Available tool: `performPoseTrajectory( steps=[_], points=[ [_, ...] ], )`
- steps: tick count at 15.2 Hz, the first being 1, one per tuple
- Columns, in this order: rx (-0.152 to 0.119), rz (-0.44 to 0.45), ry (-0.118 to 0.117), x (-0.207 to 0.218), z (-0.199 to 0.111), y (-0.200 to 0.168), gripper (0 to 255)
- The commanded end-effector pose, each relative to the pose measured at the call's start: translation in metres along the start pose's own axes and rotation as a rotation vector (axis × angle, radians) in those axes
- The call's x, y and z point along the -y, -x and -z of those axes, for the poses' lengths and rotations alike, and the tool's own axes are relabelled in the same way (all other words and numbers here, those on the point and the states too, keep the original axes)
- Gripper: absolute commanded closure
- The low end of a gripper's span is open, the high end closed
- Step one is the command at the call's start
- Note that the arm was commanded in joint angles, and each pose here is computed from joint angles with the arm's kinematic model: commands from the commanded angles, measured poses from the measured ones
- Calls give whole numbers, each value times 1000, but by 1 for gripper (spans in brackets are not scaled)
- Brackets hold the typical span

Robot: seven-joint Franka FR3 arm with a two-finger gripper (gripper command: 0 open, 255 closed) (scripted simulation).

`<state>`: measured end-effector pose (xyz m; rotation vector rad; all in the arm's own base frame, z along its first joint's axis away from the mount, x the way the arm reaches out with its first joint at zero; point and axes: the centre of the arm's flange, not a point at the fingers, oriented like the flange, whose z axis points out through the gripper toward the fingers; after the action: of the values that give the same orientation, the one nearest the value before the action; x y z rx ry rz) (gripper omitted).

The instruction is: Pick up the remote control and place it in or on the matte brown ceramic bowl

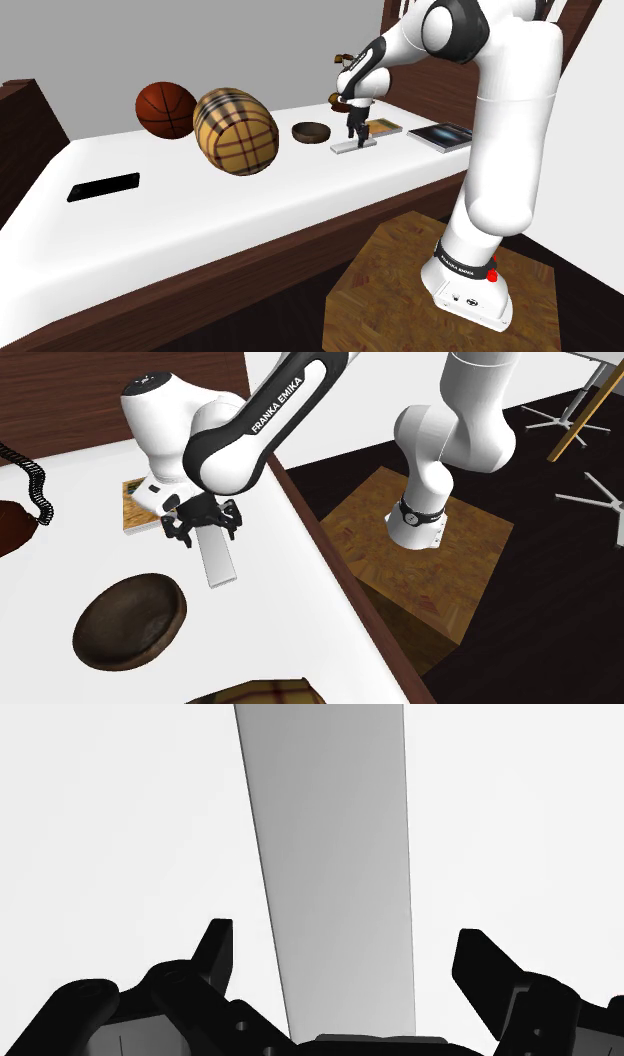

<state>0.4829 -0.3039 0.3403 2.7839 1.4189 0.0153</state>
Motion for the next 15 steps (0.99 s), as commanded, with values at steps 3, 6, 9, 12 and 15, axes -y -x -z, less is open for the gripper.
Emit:
performPoseTrajectory(
  steps=[3, 6, 9, 12, 15],
  points=[
    [0, 0, 1, 0, -14, -1, 0],
    [0, 0, 1, 0, -14, -1, 0],
    [0, 0, 1, 0, -14, -1, 0],
    [0, 0, 1, 0, -14, -1, 255],
    [0, 0, 1, 0, -14, -1, 255]
  ],
)
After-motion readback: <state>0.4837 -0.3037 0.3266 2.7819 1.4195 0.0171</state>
